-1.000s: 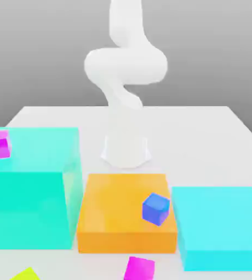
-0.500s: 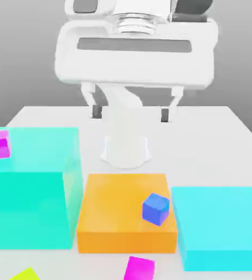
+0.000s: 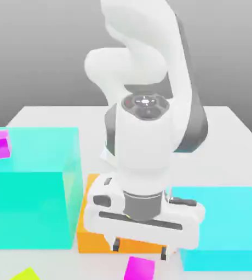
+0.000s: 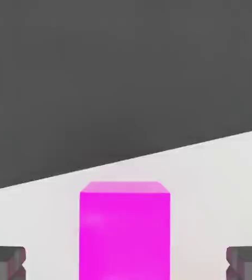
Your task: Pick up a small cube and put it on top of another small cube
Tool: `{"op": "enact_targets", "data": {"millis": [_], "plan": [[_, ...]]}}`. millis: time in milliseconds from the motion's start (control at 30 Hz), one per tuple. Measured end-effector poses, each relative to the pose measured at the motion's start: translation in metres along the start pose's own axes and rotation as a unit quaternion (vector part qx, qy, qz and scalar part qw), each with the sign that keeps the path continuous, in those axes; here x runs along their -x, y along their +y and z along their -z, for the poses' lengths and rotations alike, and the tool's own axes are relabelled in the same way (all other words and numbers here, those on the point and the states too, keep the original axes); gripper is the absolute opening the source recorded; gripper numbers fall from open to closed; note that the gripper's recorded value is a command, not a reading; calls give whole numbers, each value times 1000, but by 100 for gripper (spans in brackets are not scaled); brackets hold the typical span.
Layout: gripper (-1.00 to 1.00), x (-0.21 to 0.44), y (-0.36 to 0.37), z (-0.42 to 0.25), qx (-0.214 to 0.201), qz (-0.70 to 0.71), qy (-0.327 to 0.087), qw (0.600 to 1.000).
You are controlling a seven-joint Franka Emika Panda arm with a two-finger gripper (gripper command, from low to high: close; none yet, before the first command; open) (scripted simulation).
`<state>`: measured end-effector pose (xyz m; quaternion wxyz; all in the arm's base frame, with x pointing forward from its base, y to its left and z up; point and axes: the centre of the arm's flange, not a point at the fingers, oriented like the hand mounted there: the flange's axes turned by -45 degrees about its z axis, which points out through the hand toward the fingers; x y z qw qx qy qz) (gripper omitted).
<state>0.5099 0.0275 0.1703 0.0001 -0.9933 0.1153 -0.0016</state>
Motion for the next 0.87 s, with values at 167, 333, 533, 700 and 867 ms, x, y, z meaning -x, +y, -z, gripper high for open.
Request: {"op": "enact_targets", "data": {"millis": [167,333,533,700,867], "plan": [[-100,1,0,-28,0,0,-1,1000],[-100,1,0,-22,0,0,-1,1000],[-100,-27,58,38,2,-95,-2,996],[-100,-61,177,50,0,-271,-1,962],[100,-66,209,14,0,-315,-1,949]]}}
